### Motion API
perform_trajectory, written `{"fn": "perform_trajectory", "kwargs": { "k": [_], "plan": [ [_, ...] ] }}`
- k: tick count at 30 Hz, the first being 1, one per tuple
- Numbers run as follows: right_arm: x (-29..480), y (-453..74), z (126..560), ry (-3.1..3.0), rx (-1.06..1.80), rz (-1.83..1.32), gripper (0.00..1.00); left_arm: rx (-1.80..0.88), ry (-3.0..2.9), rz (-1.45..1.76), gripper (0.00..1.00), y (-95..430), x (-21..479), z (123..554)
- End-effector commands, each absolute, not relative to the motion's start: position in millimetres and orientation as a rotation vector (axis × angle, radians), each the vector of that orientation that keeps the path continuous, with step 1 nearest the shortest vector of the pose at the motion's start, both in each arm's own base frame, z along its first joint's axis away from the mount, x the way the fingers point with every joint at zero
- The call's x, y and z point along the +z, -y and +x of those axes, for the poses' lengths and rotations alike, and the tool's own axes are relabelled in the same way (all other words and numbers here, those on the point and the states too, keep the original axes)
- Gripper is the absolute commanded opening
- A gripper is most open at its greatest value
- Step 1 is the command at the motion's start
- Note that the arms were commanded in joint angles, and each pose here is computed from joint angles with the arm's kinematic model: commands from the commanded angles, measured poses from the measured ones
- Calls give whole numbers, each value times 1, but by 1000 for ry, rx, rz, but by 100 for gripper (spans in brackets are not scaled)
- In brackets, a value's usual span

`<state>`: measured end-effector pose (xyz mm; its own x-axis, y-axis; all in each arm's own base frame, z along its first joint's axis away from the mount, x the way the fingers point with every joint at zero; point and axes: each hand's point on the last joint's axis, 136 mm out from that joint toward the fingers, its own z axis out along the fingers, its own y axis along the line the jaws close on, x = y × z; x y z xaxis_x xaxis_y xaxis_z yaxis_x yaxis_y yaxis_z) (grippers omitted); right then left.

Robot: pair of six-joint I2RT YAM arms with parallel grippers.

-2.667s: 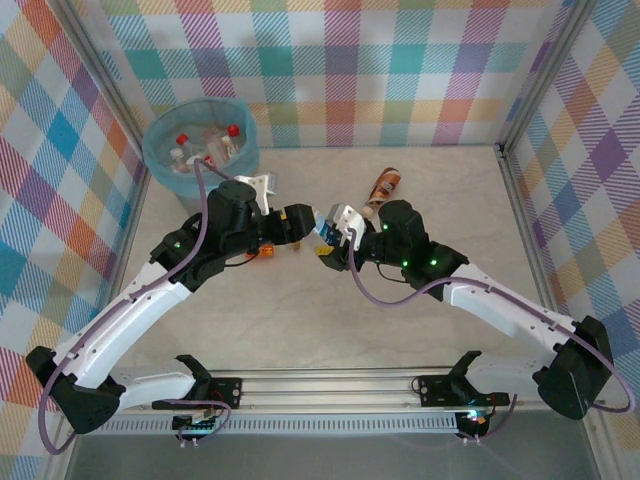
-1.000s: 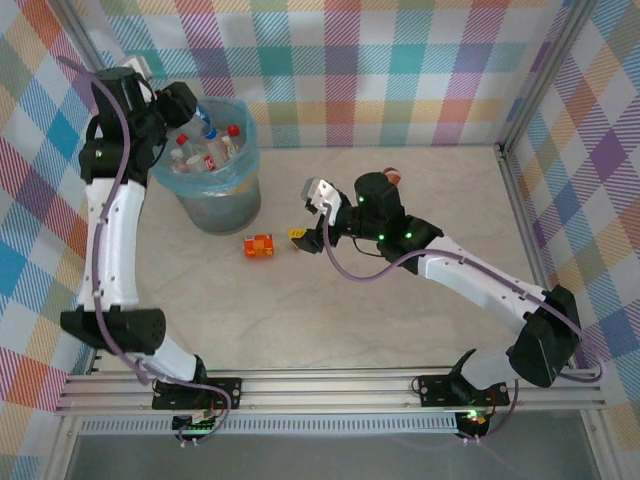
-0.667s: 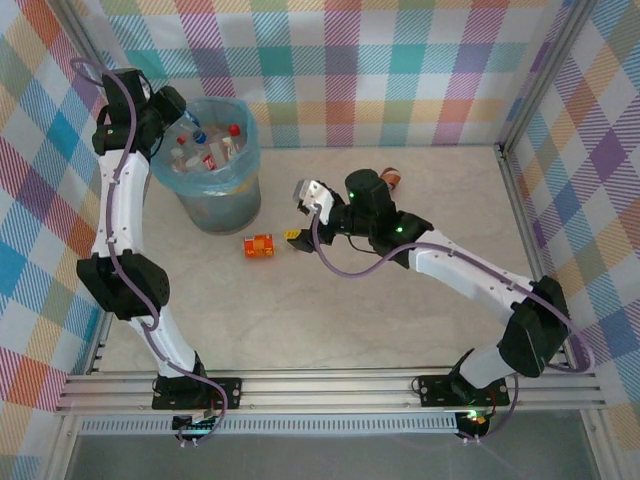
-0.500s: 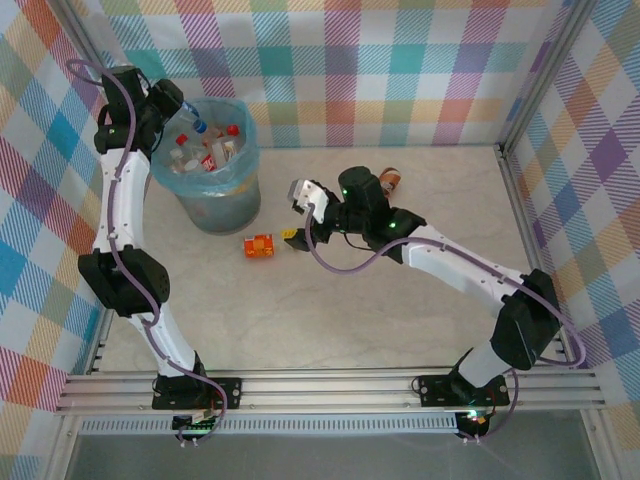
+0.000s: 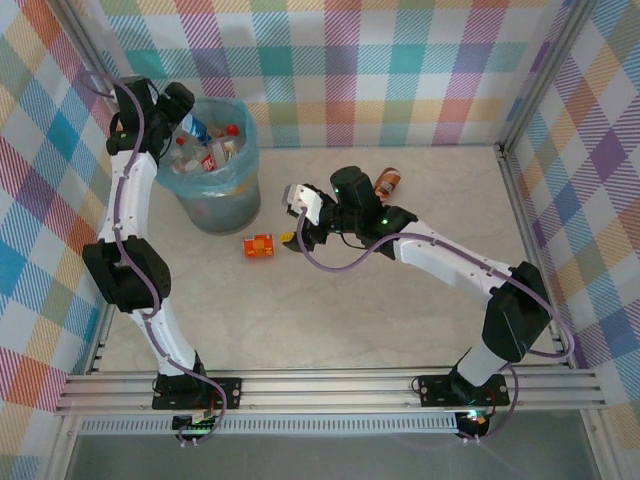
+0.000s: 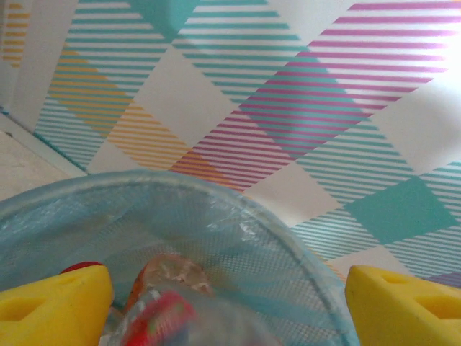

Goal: Put the plastic bottles in the bin

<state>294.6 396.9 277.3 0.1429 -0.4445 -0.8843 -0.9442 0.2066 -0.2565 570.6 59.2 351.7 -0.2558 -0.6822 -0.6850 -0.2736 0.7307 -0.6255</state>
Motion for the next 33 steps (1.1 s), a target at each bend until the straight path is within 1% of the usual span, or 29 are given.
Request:
{"fn": "perform_trajectory", "kwargs": {
  "k": [1, 6, 8, 10, 11, 13, 14, 16, 18, 22, 28, 31, 33],
  "plan": [
    [287, -403, 289, -1413, 640, -1430, 84, -408, -1784, -694, 80, -62, 382, 553],
    [286, -404, 289, -1413, 648, -1435, 84, -362, -1832, -684, 66, -63, 373, 540],
    [285, -404, 288, -1413, 652, -1440, 84, -375, -1861, -675, 64, -59, 366, 534],
    [285, -404, 288, -1414, 653, -1442, 84, -390, -1870, -669, 64, -55, 365, 526],
    [286, -404, 288, -1413, 655, -1443, 84, -396, -1871, -660, 65, -53, 366, 521],
    [284, -405, 287, -1416, 659, -1445, 84, -390, -1871, -640, 74, -51, 372, 510],
    [285, -405, 287, -1413, 662, -1446, 84, -380, -1877, -634, 75, -51, 374, 505],
    [285, -406, 287, -1415, 669, -1446, 84, -362, -1899, -622, 73, -50, 376, 497],
    [284, -407, 287, -1415, 678, -1447, 84, -351, -1933, -609, 69, -49, 373, 492],
    [286, -410, 287, -1414, 696, -1438, 84, -333, -2049, -600, 62, -45, 346, 490],
    [285, -411, 285, -1429, 721, -1435, 83, -296, -2265, -608, 50, -43, 281, 492],
    [283, -409, 284, -1441, 722, -1438, 83, -252, -2337, -619, 48, -48, 257, 493],
    [284, -408, 283, -1447, 719, -1437, 83, -220, -2353, -626, 50, -52, 252, 495]
  ]
}}
